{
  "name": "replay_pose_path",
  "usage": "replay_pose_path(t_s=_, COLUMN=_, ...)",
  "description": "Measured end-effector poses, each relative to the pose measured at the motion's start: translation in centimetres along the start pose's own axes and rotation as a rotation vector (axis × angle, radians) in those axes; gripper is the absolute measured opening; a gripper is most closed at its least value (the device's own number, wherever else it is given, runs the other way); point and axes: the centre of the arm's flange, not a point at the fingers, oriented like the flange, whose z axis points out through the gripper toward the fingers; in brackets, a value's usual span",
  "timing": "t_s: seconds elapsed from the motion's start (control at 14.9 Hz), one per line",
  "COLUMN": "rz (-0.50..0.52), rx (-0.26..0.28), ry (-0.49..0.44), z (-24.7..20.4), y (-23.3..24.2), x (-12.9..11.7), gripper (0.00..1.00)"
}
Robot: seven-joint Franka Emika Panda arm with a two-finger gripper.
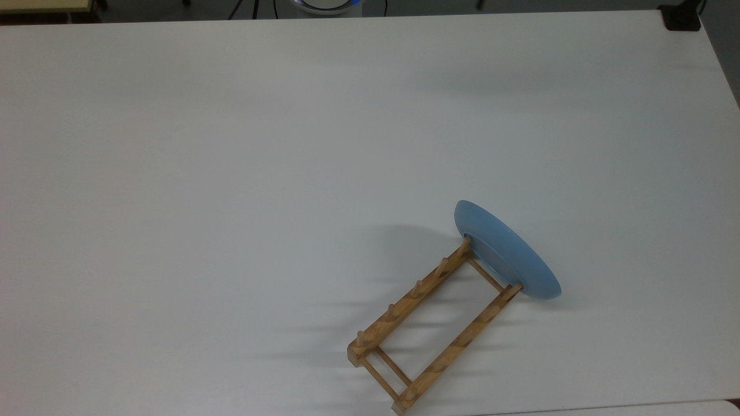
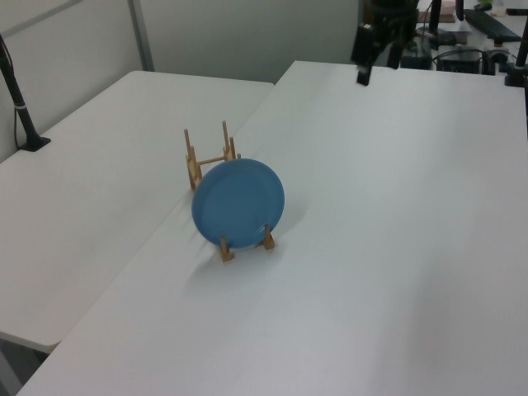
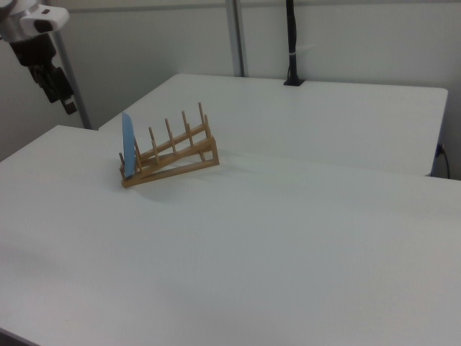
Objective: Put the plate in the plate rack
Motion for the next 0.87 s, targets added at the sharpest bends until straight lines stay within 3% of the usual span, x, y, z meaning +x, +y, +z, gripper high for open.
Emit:
replay_pose_path(t_s=0.34, rz=-0.067, rx=-0.010, ry=-0.063, z=0.2, y=6.9, x=1.1, gripper=1.00)
replay_pose_path(t_s=0.67, rz=-0.337, rx=0.060, ry=-0.080, z=0.6, y=14.8, x=4.8, gripper=1.00)
replay_pose_path(t_s=0.87, rz=-0.417, rx=0.079, ry=-0.070, z=0.6, y=19.5, x=6.4, gripper=1.00)
